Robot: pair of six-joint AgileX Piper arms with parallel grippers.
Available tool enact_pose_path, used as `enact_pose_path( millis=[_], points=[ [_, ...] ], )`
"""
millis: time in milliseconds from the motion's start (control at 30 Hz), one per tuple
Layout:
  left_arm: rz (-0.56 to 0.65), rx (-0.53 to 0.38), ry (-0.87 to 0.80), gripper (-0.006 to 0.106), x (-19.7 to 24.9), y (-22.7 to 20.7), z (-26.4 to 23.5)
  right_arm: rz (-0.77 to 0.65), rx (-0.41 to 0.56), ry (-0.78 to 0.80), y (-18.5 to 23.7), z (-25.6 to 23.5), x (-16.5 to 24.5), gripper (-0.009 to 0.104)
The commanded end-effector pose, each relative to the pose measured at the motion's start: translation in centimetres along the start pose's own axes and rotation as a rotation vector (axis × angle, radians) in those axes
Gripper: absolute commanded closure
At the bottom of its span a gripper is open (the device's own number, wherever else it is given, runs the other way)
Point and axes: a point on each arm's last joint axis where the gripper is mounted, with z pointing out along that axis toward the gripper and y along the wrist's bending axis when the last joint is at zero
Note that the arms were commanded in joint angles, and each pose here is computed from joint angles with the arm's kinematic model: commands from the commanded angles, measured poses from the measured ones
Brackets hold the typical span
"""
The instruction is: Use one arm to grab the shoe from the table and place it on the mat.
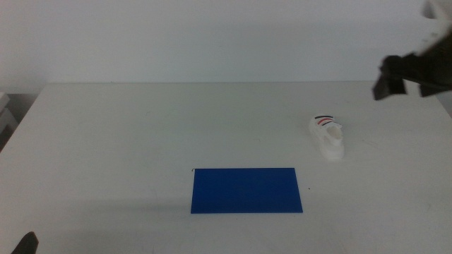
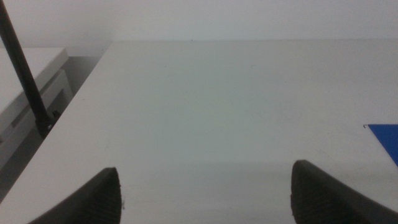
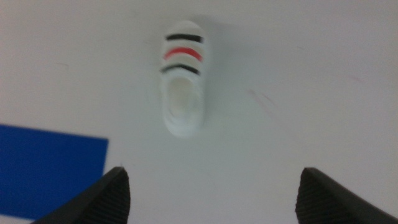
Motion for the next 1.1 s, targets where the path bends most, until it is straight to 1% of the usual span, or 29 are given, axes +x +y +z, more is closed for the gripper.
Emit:
enact_pose_path(
  millis=[0, 200, 300, 467, 600, 833, 1000, 1067],
  points=[
    [-0.011, 0.000, -0.086, 0.007, -0.6, 0.0, -0.1, -0.011, -0.022, -0.060, 0.8, -0.7, -2.7, 0.004],
    [-0.011, 0.000, -0.086, 0.007, -0.6, 0.0, -0.1, -0.026, -0.042, 0.024, 2.6, 2.8, -6.1, 0.004],
    [-0.011, 0.000, -0.086, 0.007, -0.6, 0.0, -0.1, -0.006, -0.041, 0.080, 2.9, 5.6, -6.9, 0.004],
    [-0.011, 0.000, -0.086, 0.007, -0.6, 0.0, -0.1, 0.027, -0.014, 0.149, 3.3, 10.3, -6.7, 0.004],
    [-0.011, 0.000, -0.086, 0.007, -0.6, 0.0, -0.1, 0.036, -0.007, 0.167, 3.7, 13.3, -6.3, 0.004],
    [-0.011, 0.000, -0.086, 0.007, -0.6, 0.0, -0.1, 0.024, 0.024, 0.177, 3.8, 16.5, -5.8, 0.004],
    [-0.011, 0.000, -0.086, 0.007, -0.6, 0.0, -0.1, 0.044, 0.072, 0.169, 3.3, 17.3, -5.7, 0.010],
    [-0.011, 0.000, -0.086, 0.007, -0.6, 0.0, -0.1, 0.046, 0.078, 0.166, 3.3, 17.6, -5.7, 0.017]
  ],
)
